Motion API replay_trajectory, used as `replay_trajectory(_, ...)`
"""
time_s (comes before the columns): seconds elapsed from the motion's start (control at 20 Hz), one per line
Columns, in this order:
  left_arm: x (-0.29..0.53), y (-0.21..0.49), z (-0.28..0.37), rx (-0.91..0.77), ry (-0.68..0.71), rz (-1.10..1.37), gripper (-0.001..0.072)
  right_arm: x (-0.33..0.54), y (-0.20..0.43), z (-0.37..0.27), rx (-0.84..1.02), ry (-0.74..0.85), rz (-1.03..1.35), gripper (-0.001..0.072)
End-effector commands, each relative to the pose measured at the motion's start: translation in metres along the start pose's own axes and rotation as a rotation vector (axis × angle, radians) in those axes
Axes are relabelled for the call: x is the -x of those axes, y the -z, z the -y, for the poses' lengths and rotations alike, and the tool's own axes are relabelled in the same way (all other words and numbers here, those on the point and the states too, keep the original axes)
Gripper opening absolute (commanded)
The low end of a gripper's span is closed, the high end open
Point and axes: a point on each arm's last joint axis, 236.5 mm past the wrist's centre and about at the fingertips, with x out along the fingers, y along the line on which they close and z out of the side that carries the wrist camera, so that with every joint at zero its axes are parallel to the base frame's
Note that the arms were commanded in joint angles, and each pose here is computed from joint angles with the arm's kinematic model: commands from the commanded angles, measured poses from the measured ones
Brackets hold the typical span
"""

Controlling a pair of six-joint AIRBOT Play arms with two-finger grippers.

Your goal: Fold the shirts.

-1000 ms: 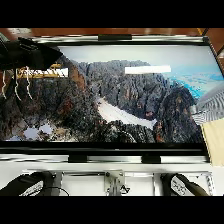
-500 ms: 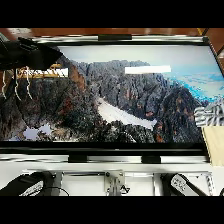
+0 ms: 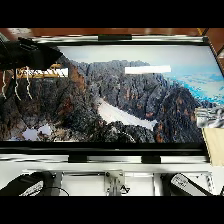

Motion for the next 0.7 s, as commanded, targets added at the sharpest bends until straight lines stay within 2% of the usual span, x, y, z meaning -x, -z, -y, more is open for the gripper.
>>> replay_trajectory(0.0, 0.0, 0.0, 0.0, 0.001, 0.0, 0.0, 0.0536, -0.008, 0.0, 0.015, -0.021, 0.036, 0.01, 0.0074)
replay_trajectory(0.65, 0.001, 0.026, 0.01, 0.011, 0.042, -0.109, 0.0535, -0.018, 0.004, 0.052, -0.085, 0.11, 0.007, 0.0073)
